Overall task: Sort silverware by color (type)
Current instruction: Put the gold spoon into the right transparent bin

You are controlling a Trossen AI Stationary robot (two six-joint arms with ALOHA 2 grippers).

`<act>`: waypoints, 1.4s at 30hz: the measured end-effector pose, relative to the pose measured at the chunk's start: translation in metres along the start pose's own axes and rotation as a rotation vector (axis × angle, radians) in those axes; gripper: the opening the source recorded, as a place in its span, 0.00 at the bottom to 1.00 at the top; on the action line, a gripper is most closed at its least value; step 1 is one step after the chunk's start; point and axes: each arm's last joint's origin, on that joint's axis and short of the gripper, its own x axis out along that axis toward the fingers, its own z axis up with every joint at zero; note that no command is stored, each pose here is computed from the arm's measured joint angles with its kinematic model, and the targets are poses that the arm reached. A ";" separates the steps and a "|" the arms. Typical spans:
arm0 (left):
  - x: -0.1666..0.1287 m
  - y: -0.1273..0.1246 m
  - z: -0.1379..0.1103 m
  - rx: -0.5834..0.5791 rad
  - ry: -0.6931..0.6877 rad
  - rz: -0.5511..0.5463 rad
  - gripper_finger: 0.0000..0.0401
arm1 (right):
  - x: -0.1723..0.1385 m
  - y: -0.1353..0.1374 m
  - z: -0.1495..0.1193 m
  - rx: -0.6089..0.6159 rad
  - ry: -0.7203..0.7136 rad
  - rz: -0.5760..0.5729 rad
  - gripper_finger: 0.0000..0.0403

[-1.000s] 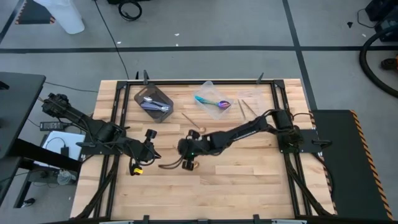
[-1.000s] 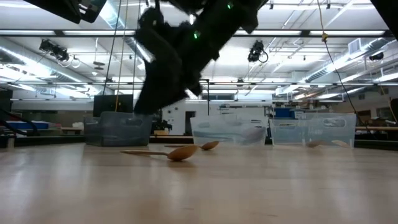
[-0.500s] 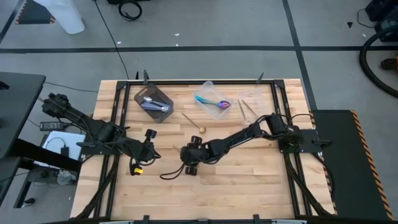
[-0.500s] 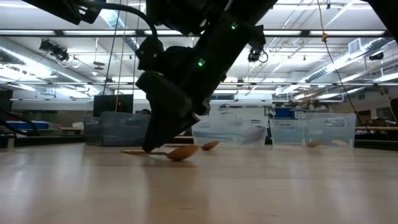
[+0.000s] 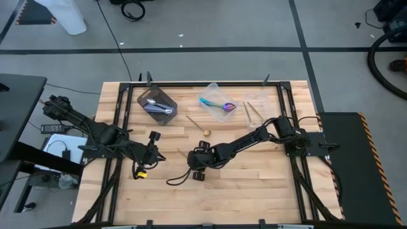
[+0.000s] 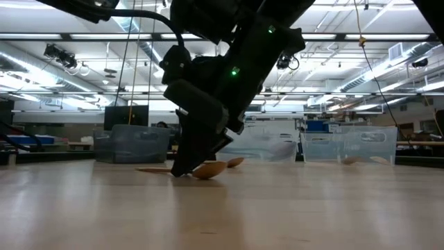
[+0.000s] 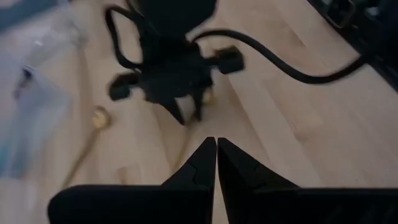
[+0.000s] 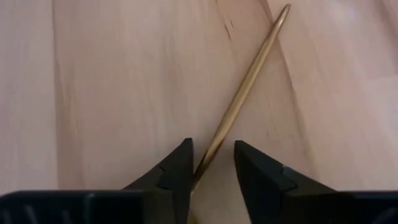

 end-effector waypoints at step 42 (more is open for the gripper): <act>-0.002 0.007 0.017 0.072 -0.147 0.205 0.06 | -0.051 -0.080 0.038 0.225 0.014 0.026 0.04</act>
